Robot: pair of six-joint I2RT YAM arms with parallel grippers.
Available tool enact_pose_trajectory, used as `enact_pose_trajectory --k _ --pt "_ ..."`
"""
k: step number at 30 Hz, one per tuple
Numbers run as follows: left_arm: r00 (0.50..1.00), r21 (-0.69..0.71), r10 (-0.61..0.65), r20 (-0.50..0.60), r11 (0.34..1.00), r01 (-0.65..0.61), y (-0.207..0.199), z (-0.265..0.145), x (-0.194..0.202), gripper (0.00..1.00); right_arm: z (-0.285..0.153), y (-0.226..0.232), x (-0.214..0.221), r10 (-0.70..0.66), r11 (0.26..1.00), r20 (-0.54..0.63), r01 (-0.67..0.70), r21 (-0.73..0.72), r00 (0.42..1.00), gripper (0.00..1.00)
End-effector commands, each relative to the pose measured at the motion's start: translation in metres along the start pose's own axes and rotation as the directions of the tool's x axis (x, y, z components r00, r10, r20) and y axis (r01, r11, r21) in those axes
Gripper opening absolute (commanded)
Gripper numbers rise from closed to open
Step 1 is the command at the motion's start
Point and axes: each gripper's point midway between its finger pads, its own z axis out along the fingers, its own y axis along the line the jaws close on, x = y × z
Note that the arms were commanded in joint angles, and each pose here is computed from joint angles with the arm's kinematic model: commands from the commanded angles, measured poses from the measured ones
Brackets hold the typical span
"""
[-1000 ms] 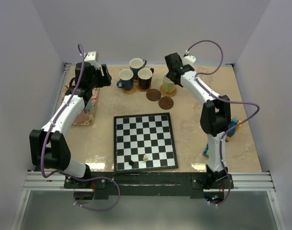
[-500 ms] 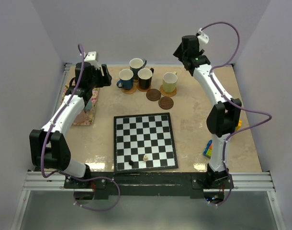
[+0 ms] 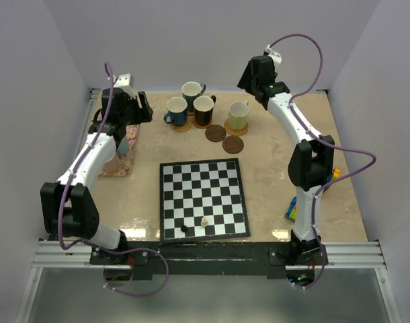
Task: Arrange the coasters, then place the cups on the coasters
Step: Pick up the cup from the tray.
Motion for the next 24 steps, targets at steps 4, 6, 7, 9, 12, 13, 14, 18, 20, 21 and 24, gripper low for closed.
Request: enact_pose_trajectory --k 4,6,7,9,12,13,14,18,20,21,24 --pt "0.998 -0.126 -0.070 0.009 0.990 0.070 0.046 -0.015 -0.010 0.72 -0.005 0.021 -0.040 -0.053 0.994 0.111 0.063 -0.087 0.992 0.57" --pt "0.996 -0.169 -0.087 0.001 0.982 0.086 0.065 -0.017 -0.009 0.71 0.004 0.023 -0.038 -0.058 0.993 0.101 0.068 -0.100 0.993 0.55" --pt "0.995 -0.192 -0.095 -0.005 0.977 0.093 0.073 -0.016 -0.006 0.71 0.009 0.022 -0.036 -0.059 0.993 0.091 0.068 -0.093 0.994 0.54" --pt "0.993 -0.232 -0.117 -0.022 0.967 0.109 0.090 -0.016 -0.002 0.71 0.019 0.016 -0.033 -0.072 0.995 0.074 0.077 -0.062 0.995 0.53" --pt "0.988 -0.279 -0.146 -0.048 0.952 0.127 0.111 -0.016 0.001 0.70 0.028 0.012 -0.031 -0.090 0.995 0.057 0.092 -0.043 0.994 0.53" --pt "0.987 -0.292 -0.149 -0.057 0.948 0.127 0.118 -0.017 0.002 0.70 0.032 0.009 -0.027 -0.098 0.994 0.045 0.099 -0.035 0.994 0.53" --pt "0.985 -0.305 -0.154 -0.073 0.944 0.125 0.123 -0.016 0.006 0.70 0.035 0.006 -0.024 -0.105 0.994 0.035 0.106 -0.029 0.994 0.53" --pt "0.977 -0.369 -0.171 -0.126 0.922 0.114 0.147 -0.017 0.015 0.70 0.046 -0.006 -0.011 -0.130 0.992 -0.005 0.130 -0.004 0.992 0.54" --pt "0.973 -0.377 -0.176 -0.147 0.920 0.110 0.152 -0.017 0.022 0.70 0.050 -0.008 -0.005 -0.144 0.990 -0.020 0.144 -0.009 0.989 0.53" --pt "0.972 -0.378 -0.180 -0.152 0.919 0.111 0.155 -0.016 0.024 0.70 0.052 -0.008 -0.002 -0.147 0.989 -0.026 0.146 -0.010 0.989 0.52" --pt "0.962 -0.400 -0.197 -0.187 0.910 0.109 0.162 -0.014 0.035 0.70 0.057 -0.011 0.004 -0.153 0.988 -0.037 0.153 -0.007 0.988 0.51"
